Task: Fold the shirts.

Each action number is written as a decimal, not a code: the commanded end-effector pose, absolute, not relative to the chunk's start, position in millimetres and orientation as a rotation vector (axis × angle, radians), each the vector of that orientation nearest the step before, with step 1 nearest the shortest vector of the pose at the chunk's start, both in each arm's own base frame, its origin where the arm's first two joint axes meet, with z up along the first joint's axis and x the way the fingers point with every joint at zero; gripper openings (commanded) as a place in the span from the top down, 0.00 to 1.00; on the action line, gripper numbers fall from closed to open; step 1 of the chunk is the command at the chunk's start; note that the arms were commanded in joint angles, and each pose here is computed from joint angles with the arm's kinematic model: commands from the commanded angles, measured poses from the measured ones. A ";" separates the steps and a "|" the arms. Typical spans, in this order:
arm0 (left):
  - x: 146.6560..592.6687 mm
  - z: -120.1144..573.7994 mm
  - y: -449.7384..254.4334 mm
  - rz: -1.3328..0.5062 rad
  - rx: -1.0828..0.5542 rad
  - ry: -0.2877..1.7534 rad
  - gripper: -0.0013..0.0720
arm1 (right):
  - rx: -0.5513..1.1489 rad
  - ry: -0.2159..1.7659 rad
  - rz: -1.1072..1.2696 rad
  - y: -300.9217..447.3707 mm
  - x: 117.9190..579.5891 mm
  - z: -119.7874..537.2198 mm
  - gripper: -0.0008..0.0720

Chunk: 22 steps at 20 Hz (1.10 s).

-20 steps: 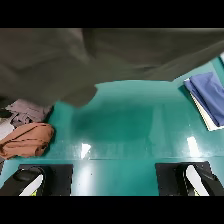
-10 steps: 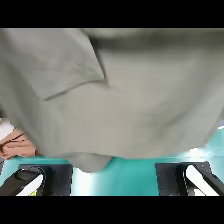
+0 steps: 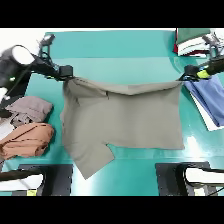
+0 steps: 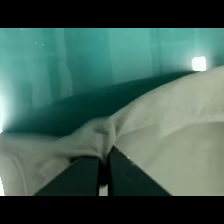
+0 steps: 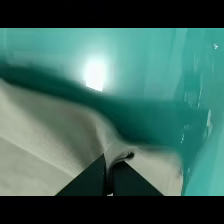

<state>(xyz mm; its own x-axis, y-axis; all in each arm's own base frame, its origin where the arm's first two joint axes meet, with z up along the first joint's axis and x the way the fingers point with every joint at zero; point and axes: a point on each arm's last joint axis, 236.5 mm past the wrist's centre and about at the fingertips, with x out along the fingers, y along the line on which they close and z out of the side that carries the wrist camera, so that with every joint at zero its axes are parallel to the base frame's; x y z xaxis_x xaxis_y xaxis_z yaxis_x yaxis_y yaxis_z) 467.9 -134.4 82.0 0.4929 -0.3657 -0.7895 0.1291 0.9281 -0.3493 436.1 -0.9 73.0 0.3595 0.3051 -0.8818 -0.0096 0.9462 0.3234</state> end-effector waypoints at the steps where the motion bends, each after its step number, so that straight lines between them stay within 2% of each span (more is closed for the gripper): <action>1: 513.5 41.7 -134.4 -0.299 -0.349 1.036 0.94 | 0.285 1.198 0.184 -5.1 479.0 41.7 0.97; 4: 542.5 67.8 -118.4 -0.301 -0.386 0.964 0.94 | 0.270 1.119 0.173 -21.1 506.7 70.7 0.97; 6: 543.7 81.7 -103.3 -0.298 -0.392 0.958 0.94 | 0.264 1.104 0.165 -31.8 509.6 84.2 0.97; 11: 495.0 55.8 -107.8 -0.413 -0.285 1.161 0.94 | 0.277 1.233 0.184 -36.3 478.0 57.8 0.97; 19: 423.6 -32.8 -143.0 -0.456 -0.283 1.438 0.93 | 0.324 1.373 0.191 -11.4 427.8 -5.6 0.96; 20: 416.4 -38.4 -143.2 -0.456 -0.292 1.465 0.67 | 0.326 1.372 0.189 -10.5 424.9 -6.3 0.89; 21: 410.1 -40.8 -139.3 -0.437 -0.297 1.498 0.24 | 0.324 1.367 0.189 -10.5 423.4 -3.4 0.58; 22: 405.2 -39.1 -133.7 -0.407 -0.307 1.524 0.24 | 0.321 1.366 0.188 -12.0 420.3 1.6 0.46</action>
